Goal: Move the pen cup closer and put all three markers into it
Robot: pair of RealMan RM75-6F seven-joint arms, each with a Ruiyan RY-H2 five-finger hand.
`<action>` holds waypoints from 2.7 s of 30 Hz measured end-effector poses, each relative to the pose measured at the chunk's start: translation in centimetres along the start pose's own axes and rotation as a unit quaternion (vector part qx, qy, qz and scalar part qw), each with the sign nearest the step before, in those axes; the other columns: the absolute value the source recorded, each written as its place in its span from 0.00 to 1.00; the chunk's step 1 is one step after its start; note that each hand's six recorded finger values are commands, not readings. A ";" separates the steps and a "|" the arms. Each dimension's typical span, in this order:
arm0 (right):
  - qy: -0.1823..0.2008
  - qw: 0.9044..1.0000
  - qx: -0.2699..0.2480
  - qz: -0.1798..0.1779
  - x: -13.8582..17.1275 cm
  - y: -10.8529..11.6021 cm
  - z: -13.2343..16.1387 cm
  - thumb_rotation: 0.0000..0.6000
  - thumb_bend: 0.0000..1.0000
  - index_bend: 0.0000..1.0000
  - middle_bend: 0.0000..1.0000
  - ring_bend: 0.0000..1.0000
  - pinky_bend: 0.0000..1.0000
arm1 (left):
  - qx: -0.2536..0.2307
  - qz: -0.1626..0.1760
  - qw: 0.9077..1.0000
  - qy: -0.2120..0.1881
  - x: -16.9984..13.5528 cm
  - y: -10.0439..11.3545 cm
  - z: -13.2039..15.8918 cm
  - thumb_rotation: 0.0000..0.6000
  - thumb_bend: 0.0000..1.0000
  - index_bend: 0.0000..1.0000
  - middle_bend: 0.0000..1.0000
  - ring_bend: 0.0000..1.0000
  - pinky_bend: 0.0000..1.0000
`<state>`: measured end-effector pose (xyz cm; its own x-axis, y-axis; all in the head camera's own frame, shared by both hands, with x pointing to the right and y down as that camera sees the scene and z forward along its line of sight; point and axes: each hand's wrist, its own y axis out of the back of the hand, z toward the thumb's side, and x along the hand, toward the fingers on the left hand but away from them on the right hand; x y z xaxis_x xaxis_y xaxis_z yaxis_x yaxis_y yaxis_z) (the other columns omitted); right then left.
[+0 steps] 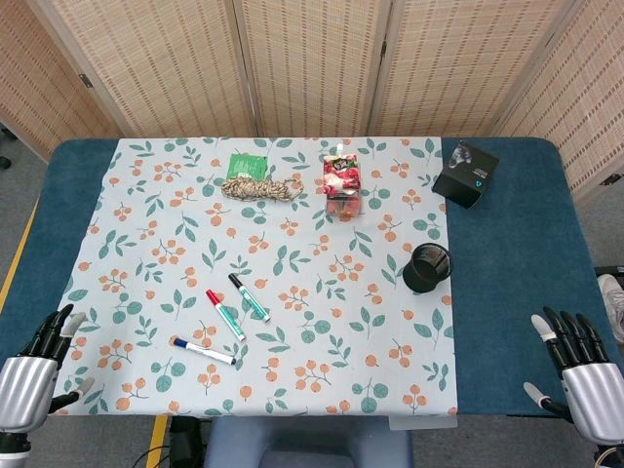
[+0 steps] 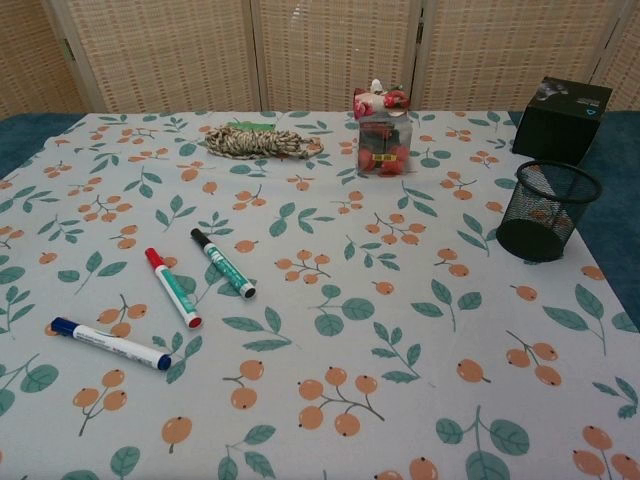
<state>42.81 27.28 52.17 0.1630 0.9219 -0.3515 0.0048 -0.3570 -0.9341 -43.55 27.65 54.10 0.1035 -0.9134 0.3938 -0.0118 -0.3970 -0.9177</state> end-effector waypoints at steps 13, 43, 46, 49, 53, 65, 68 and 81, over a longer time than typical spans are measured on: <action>0.000 0.998 -0.069 0.010 -1.9 -0.4 -0.9 1.00 0.10 0.00 0.00 0.00 0.00 | -0.008 -0.015 1.000 -0.006 0.4 -0.5 0.0 1.00 0.12 0.00 0.07 0.10 0.45; -0.010 0.923 -0.375 0.092 -19.3 -11.9 0.2 1.00 0.03 0.00 0.00 0.00 0.00 | -0.013 -0.023 0.999 0.028 0.8 -0.7 -1.4 1.00 0.12 0.00 0.08 0.10 0.45; -0.011 0.918 -0.385 0.093 -20.0 -12.9 1.0 1.00 0.03 0.00 0.00 0.00 0.00 | -0.015 -0.024 0.999 0.028 0.9 -0.7 -1.4 1.00 0.12 0.00 0.09 0.10 0.45; -0.013 0.913 -0.399 0.089 -20.5 -13.7 1.8 1.00 0.05 0.00 0.00 0.00 0.00 | -0.015 -0.024 0.999 0.027 0.8 -0.7 -1.5 1.00 0.12 0.00 0.09 0.10 0.45; -0.018 0.907 -0.413 0.076 -21.3 -14.7 2.8 1.00 0.11 0.08 0.10 0.05 0.18 | -0.015 -0.025 0.999 0.029 0.7 -0.7 -1.5 1.00 0.12 0.00 0.09 0.10 0.45; -0.005 0.913 -0.404 0.057 -22.7 -15.6 5.5 1.00 0.24 0.38 0.37 0.30 0.54 | -0.016 -0.020 0.999 0.029 0.3 -0.4 -1.5 1.00 0.12 0.00 0.09 0.10 0.45; 0.014 0.911 -0.409 0.047 -22.4 -14.8 6.4 1.00 0.24 0.39 0.37 0.31 0.54 | -0.017 -0.020 0.999 0.030 0.3 -0.4 -1.5 1.00 0.12 0.00 0.09 0.10 0.45; 0.078 0.887 -0.452 0.046 -21.9 -12.3 13.5 1.00 0.21 0.39 0.36 0.31 0.54 | -0.016 -0.015 0.999 0.034 0.1 -0.1 -1.6 1.00 0.12 0.00 0.09 0.10 0.45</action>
<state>25.84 13.50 70.50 0.3379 0.8761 -0.3438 0.7628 -0.4689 -0.4452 -45.13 27.45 54.30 0.0355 -0.9044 0.4253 -0.0418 -0.4265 -0.9035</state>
